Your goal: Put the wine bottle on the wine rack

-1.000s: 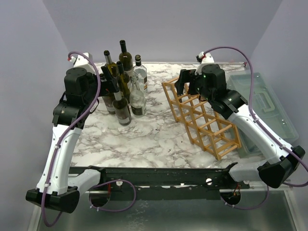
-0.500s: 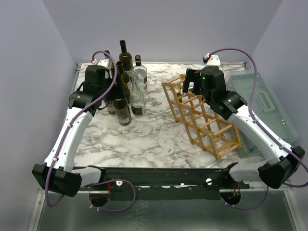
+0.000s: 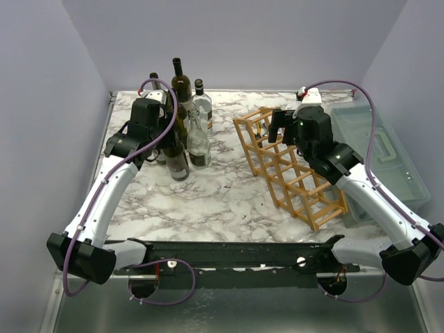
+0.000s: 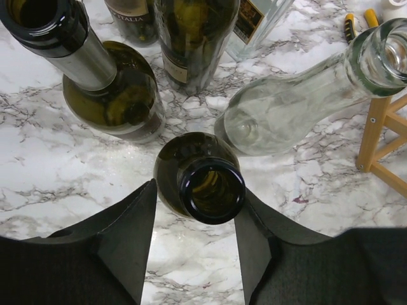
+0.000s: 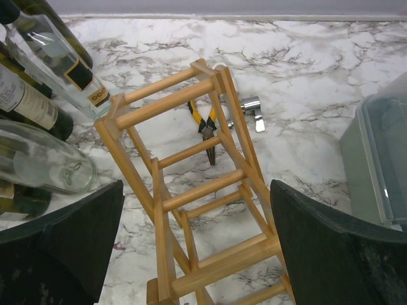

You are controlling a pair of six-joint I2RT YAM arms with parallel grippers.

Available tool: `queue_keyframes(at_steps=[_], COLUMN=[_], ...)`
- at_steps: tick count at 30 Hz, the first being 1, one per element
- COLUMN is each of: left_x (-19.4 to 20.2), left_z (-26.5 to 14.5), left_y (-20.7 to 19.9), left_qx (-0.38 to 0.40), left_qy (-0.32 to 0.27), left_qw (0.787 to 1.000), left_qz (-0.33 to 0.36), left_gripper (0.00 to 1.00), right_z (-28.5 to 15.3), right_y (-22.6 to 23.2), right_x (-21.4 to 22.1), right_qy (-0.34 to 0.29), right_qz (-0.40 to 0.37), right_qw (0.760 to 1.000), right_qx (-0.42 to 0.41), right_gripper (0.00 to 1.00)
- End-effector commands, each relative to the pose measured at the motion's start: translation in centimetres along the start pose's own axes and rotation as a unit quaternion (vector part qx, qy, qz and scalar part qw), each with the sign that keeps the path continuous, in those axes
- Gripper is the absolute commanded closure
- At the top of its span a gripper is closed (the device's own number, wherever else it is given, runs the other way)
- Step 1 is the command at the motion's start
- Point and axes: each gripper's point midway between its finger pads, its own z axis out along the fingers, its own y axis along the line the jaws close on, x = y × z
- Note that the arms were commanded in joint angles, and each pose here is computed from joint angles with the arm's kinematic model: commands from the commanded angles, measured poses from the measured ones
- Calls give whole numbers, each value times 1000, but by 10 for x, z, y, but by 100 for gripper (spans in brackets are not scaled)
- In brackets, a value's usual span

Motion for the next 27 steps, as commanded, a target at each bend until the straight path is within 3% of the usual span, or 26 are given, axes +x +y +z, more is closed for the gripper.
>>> queue_keyframes(at_steps=[1,15,27], left_x=[2,6,-1], left_z=[6,-6,-33], left_y=[8,-1,-37], left_qx=[-26,8,114], left_qy=[7,9,0], left_qw=[999,1000,993], left_qz=[20,23,5], left_gripper=[51,99,100], right_z=[-11,-17,-43], right_y=[14,95,176], right_x=[-10,14,56], right_qy=[-19,26,44], right_qz=[-18,-34,-88], right_qw=[998,964,926], right_qx=[-59,-261,-365], right_gripper=[0,0,1])
